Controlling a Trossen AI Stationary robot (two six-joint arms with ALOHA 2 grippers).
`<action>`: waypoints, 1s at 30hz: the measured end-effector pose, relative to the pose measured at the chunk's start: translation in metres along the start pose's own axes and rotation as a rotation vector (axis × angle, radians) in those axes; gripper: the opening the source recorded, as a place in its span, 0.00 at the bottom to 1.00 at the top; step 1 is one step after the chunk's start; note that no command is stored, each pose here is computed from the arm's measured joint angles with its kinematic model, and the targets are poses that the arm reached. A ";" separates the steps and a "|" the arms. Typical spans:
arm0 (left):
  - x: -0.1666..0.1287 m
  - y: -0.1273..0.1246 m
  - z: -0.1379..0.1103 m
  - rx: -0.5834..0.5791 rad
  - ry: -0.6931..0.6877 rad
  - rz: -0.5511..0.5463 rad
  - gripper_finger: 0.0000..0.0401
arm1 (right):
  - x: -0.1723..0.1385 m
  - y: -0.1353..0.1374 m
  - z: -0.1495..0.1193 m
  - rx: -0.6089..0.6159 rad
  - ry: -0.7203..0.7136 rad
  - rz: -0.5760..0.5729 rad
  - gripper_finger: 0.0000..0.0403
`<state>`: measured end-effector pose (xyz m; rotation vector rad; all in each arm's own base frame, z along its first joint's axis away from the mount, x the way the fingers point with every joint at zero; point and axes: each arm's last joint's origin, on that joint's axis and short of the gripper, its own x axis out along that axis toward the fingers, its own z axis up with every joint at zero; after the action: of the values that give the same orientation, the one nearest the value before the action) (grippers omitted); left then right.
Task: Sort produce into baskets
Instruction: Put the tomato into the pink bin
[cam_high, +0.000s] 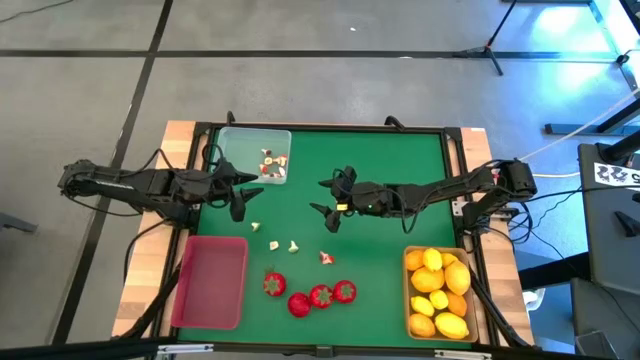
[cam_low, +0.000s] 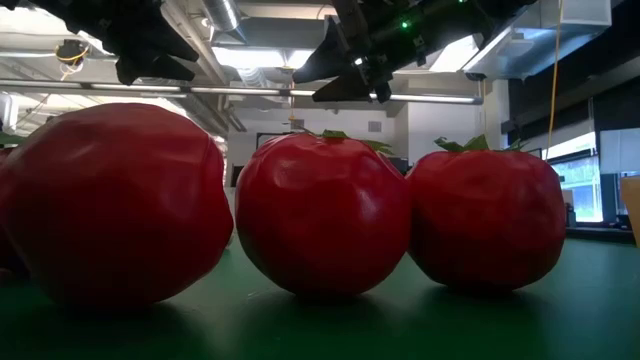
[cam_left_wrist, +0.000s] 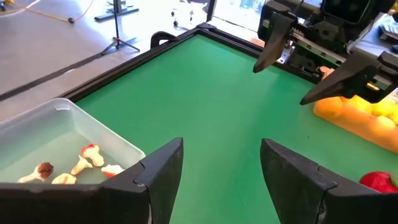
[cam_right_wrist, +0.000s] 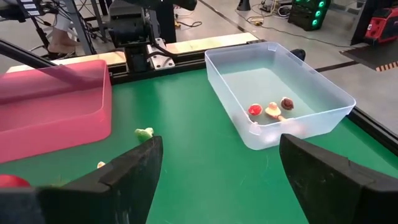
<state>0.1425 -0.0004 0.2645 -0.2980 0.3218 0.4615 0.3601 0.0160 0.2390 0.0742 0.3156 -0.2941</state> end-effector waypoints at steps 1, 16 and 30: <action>0.000 0.000 0.000 -0.008 0.000 0.000 0.52 | 0.000 0.000 0.000 0.000 0.000 0.000 0.79; 0.000 0.000 0.000 -0.014 0.000 0.000 0.52 | 0.000 0.000 0.000 0.000 0.000 0.000 0.79; 0.000 0.000 0.000 -0.037 0.000 0.000 0.52 | 0.000 0.000 0.000 0.001 0.000 0.000 0.79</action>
<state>0.1425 -0.0004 0.2644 -0.3344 0.3137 0.4681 0.3601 0.0160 0.2390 0.0755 0.3151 -0.2939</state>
